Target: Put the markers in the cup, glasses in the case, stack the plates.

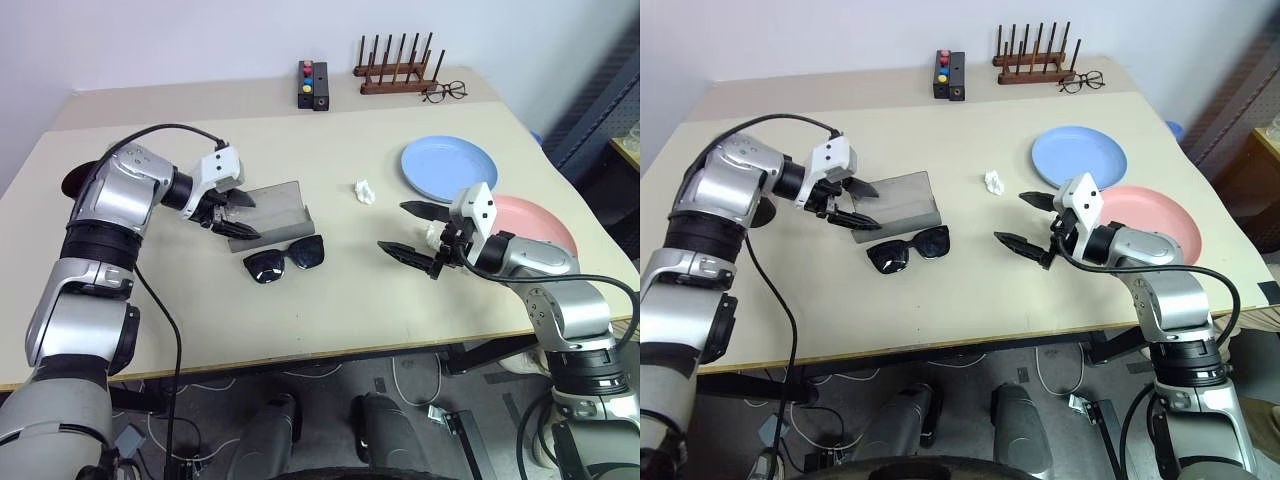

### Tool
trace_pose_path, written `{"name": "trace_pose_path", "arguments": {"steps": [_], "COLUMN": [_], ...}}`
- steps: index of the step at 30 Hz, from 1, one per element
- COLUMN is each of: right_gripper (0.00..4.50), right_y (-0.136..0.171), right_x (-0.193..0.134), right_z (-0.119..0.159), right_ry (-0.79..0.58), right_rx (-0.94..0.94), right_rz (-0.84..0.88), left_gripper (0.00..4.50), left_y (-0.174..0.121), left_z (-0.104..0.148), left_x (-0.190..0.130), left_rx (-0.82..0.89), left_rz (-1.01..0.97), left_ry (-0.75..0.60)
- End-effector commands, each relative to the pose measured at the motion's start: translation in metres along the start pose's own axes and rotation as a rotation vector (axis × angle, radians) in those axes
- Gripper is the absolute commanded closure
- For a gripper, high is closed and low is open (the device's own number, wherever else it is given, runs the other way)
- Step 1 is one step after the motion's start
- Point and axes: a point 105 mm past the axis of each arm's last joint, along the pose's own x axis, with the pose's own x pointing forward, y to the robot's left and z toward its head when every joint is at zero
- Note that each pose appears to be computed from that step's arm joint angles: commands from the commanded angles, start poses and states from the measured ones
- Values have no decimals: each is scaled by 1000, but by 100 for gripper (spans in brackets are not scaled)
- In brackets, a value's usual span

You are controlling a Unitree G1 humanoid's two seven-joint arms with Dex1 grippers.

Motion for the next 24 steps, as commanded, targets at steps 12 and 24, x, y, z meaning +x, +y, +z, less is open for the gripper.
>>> {"name": "trace_pose_path", "arguments": {"steps": [12,24], "right_gripper": [0,0], "right_y": [-4,3], "right_x": [-18,-18], "right_z": [-7,-8], "right_ry": [-20,-38], "right_rx": [-10,3], "right_rz": [-74,-104], "left_gripper": [77,77], "left_y": [-67,-68], "left_z": [-18,-26], "left_x": [2,12], "left_rx": [-258,-329], "left_rz": [-150,-88], "left_ry": [-52,-61]}}
